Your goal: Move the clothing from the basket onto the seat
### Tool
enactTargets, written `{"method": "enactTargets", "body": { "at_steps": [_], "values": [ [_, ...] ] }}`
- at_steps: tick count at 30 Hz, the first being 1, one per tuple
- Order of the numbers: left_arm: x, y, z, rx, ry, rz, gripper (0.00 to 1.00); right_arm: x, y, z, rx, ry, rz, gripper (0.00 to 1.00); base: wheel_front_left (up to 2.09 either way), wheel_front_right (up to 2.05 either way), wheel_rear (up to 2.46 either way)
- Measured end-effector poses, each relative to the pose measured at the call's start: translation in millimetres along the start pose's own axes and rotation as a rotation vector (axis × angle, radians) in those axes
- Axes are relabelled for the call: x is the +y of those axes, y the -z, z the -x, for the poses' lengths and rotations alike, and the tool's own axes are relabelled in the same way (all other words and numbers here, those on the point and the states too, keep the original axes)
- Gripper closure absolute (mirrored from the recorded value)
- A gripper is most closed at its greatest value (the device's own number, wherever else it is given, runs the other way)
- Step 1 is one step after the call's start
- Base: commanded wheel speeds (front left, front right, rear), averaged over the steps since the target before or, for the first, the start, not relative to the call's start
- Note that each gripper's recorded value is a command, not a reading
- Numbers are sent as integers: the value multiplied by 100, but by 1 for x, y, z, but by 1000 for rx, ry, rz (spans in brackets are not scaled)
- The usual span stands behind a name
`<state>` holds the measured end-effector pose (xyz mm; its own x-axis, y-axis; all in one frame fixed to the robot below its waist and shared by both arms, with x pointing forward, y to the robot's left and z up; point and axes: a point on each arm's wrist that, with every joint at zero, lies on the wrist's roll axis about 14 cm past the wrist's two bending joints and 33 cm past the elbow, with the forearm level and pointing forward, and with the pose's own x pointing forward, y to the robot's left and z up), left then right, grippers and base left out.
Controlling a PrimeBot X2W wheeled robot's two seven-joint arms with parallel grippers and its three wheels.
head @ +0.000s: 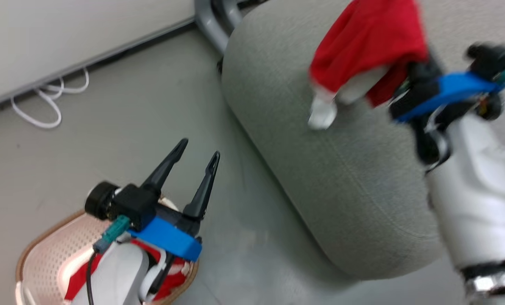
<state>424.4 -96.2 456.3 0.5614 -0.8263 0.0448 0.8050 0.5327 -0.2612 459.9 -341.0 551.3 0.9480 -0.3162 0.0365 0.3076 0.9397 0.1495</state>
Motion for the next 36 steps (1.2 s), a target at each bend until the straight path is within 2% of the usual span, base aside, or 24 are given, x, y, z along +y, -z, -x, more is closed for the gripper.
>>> {"method": "enactTargets", "body": {
  "at_steps": [6,10,16,22,23,25,26,30,36],
  "values": [
    [33,7,-3,-8,-31,-4,0,-38,-19,-58,-36,103,71,100,0,0,0],
    [56,17,-2,-7,-60,4,0,-55,-10,-88,-55,168,43,100,0,0,0],
    [90,44,13,26,-133,33,0,-75,60,-108,62,233,71,100,0,0,0],
    [113,65,34,67,-214,60,0,-63,141,-106,226,205,140,100,0,0,0],
    [115,66,36,70,-222,61,0,-61,148,-106,241,196,152,89,0,0,0],
    [116,64,39,72,-232,57,0,-57,153,-105,251,185,161,19,0,0,0],
    [117,61,40,69,-236,53,0,-55,152,-103,252,180,167,0,0,0,0],
    [109,47,41,49,-240,48,0,-47,141,-97,239,159,168,0,0,0,0],
    [92,27,55,32,-280,61,0,-32,120,-70,241,83,242,0,0,0,0]
  ]
}}
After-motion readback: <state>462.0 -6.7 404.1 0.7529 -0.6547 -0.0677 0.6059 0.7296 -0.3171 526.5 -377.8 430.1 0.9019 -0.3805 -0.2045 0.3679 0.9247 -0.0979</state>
